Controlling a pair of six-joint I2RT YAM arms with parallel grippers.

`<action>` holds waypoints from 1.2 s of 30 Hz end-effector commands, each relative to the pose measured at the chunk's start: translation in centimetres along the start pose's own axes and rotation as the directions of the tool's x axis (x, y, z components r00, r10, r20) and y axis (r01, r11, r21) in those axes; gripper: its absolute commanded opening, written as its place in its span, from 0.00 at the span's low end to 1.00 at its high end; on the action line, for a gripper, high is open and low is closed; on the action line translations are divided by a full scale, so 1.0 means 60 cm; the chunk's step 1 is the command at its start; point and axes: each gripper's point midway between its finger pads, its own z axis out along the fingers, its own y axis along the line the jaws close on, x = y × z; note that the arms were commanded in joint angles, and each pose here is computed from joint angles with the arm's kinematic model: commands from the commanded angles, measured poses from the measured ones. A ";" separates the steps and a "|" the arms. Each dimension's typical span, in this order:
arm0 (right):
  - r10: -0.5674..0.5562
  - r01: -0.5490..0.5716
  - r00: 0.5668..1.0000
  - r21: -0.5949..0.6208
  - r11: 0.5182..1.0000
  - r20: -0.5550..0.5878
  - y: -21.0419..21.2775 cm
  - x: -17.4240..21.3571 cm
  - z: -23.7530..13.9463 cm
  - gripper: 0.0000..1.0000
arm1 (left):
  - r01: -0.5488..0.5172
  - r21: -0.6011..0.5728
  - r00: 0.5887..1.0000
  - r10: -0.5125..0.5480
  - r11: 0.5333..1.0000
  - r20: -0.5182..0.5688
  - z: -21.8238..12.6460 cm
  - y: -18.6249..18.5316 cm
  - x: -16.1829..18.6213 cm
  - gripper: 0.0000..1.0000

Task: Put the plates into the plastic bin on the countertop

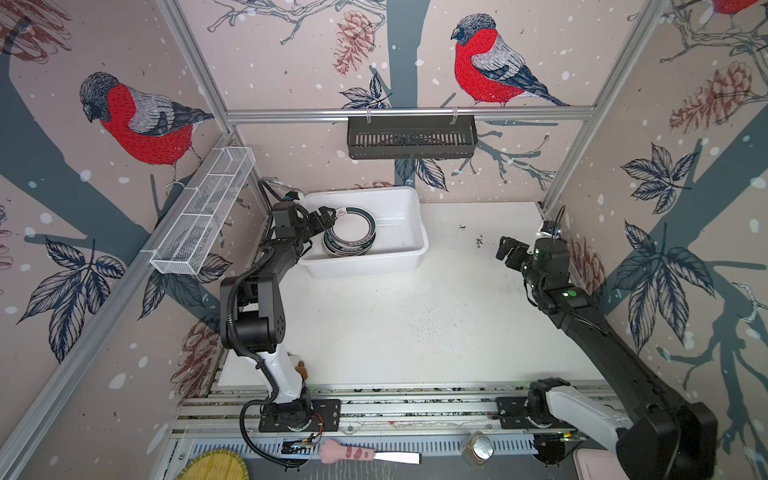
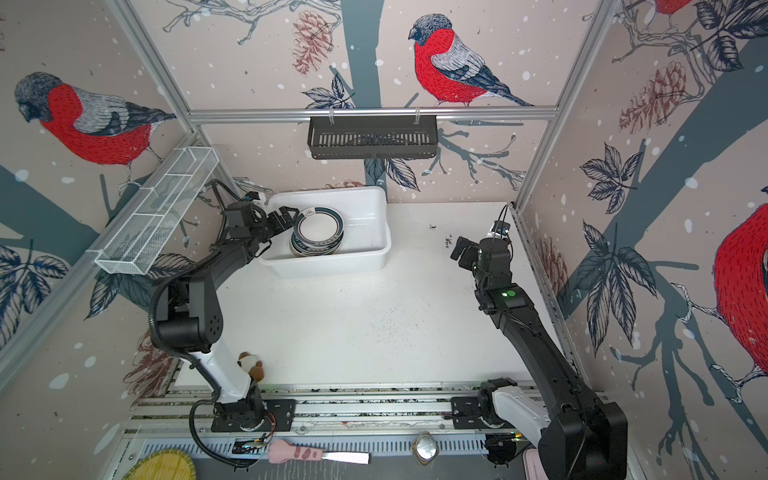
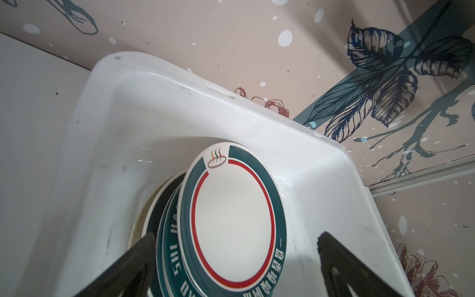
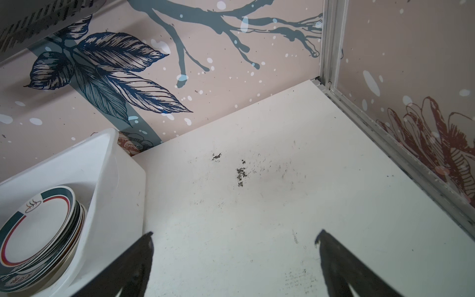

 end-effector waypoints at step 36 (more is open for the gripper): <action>-0.028 -0.014 0.934 0.115 0.993 0.357 -0.024 0.027 -0.002 0.99 | -0.117 -0.510 0.901 0.307 0.852 0.306 -0.266 0.157 0.164 0.98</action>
